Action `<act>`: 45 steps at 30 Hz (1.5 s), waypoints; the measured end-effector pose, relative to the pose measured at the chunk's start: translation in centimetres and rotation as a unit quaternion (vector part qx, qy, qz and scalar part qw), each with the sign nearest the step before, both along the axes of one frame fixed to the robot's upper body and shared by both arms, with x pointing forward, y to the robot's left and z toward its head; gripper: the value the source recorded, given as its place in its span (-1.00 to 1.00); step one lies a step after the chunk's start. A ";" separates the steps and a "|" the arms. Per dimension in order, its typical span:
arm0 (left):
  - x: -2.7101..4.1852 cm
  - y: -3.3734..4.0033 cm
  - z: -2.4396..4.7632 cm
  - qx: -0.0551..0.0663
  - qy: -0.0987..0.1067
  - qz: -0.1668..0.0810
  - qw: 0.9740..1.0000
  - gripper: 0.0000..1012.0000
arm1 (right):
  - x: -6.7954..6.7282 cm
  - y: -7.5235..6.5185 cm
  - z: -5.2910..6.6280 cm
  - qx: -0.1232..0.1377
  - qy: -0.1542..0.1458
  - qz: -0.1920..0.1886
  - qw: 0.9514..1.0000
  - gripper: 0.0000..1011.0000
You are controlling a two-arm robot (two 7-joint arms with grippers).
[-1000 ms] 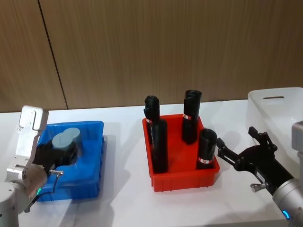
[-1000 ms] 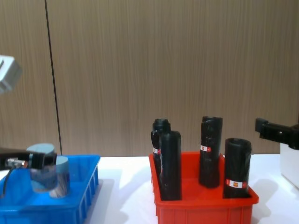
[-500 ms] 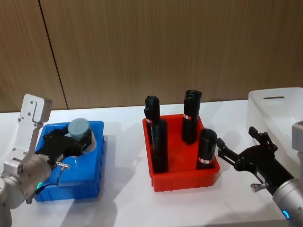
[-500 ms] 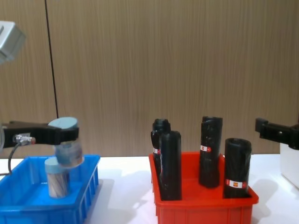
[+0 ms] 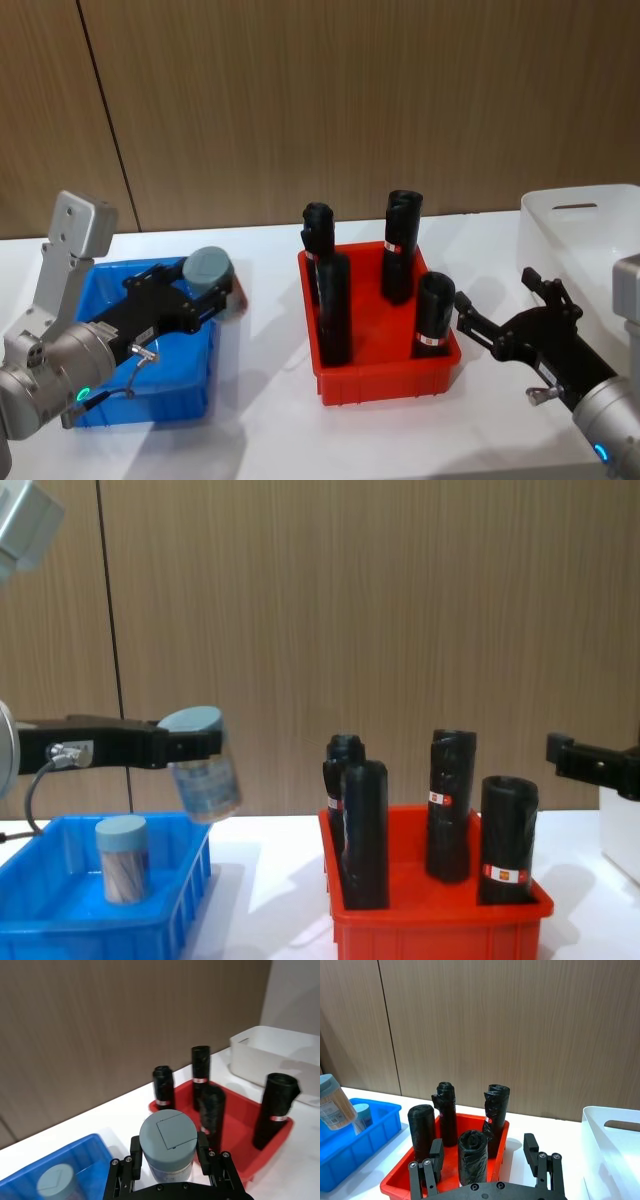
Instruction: Pick the cotton swabs from the blue box and place them into the white box.
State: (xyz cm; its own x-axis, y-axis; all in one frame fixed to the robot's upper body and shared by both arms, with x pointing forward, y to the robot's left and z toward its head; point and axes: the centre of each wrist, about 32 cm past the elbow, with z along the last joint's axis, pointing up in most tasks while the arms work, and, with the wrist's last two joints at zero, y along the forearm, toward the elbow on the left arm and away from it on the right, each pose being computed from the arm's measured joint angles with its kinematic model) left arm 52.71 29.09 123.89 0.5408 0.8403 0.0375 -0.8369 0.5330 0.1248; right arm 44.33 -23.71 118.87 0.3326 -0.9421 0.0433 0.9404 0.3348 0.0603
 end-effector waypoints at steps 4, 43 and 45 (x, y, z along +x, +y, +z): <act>0.07 0.06 0.32 -0.002 0.000 -0.037 0.999 0.29 | 0.0 0.0 0.0 0.000 0.000 0.000 1.000 0.98; 2.86 -0.21 2.36 0.001 0.015 -0.261 0.965 0.29 | 0.0 0.0 0.0 0.000 0.000 0.000 1.000 0.98; 3.00 -0.20 2.42 0.002 0.013 -0.261 0.965 0.29 | 0.0 0.0 0.0 0.000 0.000 0.000 1.000 0.98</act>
